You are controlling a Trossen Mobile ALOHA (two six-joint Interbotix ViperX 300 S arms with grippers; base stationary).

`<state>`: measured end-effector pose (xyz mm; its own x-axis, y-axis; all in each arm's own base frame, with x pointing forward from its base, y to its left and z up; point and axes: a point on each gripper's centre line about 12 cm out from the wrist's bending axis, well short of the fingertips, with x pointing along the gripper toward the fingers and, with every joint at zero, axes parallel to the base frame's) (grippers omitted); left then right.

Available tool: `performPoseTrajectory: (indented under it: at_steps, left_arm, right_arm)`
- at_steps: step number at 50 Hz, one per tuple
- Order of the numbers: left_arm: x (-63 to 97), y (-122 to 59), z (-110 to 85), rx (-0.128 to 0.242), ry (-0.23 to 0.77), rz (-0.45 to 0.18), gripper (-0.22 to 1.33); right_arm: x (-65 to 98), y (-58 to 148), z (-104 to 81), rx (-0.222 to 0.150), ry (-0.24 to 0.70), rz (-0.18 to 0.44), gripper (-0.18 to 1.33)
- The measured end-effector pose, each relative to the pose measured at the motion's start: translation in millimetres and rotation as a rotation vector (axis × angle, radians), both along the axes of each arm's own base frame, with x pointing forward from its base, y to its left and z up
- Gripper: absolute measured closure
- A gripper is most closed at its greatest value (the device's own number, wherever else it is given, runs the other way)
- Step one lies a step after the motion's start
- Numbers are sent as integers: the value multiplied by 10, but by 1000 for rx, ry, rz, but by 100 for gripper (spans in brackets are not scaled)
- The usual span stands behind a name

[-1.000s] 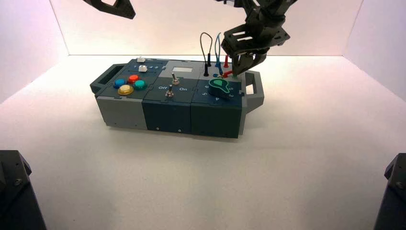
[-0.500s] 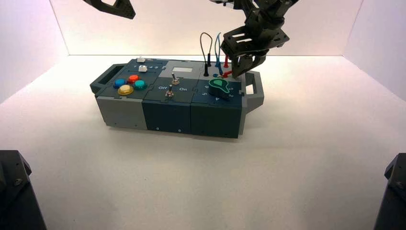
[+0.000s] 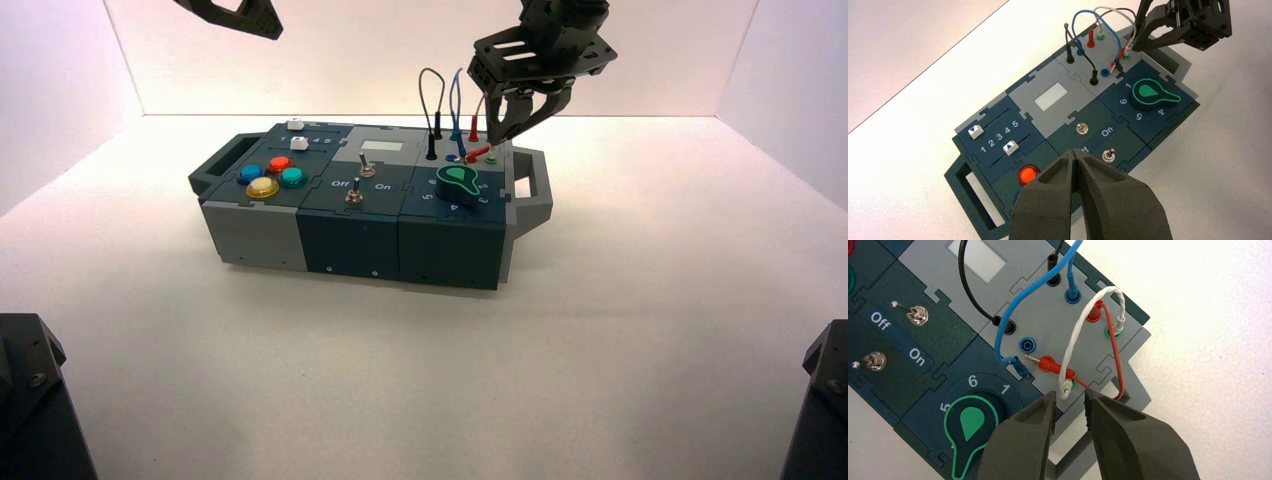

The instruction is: Insert the white wire.

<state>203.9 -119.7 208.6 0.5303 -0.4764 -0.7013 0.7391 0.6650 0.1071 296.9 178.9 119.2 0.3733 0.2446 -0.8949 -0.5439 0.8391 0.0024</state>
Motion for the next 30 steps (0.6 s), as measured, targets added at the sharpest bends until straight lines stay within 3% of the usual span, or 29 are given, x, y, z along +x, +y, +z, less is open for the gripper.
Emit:
performPoseTrajectory:
  at_steps: [11, 17, 24, 30]
  left_arm:
    - [0, 0, 0, 1, -1, -1, 128]
    - [0, 0, 0, 0, 0, 0, 128]
    - [0, -1, 0, 0, 0, 0, 128]
    - [2, 3, 0, 1, -1, 0, 128]
  right_arm:
    - [17, 9, 8, 4, -10, 1, 48]
    - [40, 21, -14, 10, -21, 0, 87]
    - [43, 29, -16, 12, -25, 1, 98]
    - [47, 25, -20, 13, -24, -2, 116]
